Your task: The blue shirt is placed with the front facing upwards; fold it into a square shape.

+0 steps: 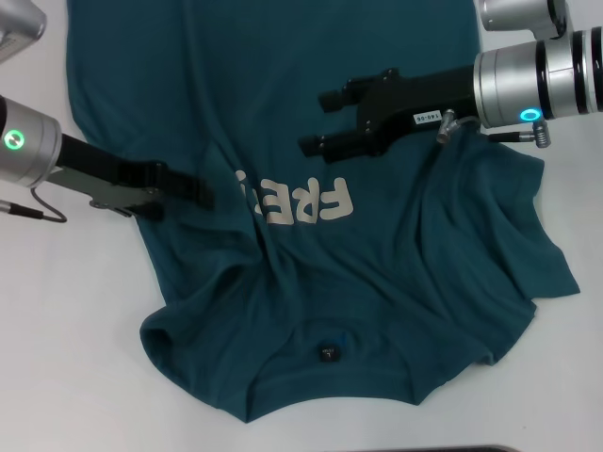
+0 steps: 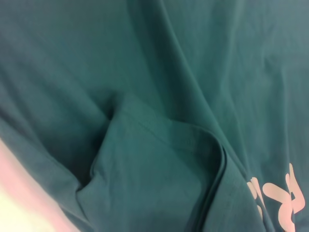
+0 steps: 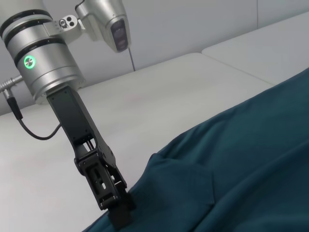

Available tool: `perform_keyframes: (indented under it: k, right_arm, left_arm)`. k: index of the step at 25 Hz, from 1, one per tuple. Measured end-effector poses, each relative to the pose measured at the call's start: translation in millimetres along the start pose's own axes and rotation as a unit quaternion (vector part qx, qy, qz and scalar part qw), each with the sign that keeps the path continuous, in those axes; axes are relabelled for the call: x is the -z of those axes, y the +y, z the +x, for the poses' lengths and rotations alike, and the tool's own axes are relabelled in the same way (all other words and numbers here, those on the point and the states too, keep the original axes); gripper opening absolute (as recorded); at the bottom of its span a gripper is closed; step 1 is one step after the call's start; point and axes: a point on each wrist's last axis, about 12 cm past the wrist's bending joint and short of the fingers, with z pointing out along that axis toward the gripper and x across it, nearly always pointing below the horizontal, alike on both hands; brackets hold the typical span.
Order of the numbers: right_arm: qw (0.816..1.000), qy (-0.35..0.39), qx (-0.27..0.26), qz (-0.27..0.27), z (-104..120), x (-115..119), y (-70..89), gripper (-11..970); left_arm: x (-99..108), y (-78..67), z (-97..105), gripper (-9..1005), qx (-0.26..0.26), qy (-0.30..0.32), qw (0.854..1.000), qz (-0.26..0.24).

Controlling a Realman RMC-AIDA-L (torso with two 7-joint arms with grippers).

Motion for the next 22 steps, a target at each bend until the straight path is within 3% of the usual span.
perform_keyframes:
  k: [22]
  right_arm:
    - [1.000,-0.001,0.001,-0.001,-0.7,-0.7,0.6,815]
  left_arm:
    - [-6.2,-9.1,-0.9,908,-0.007,0.014,1.000,0.015]
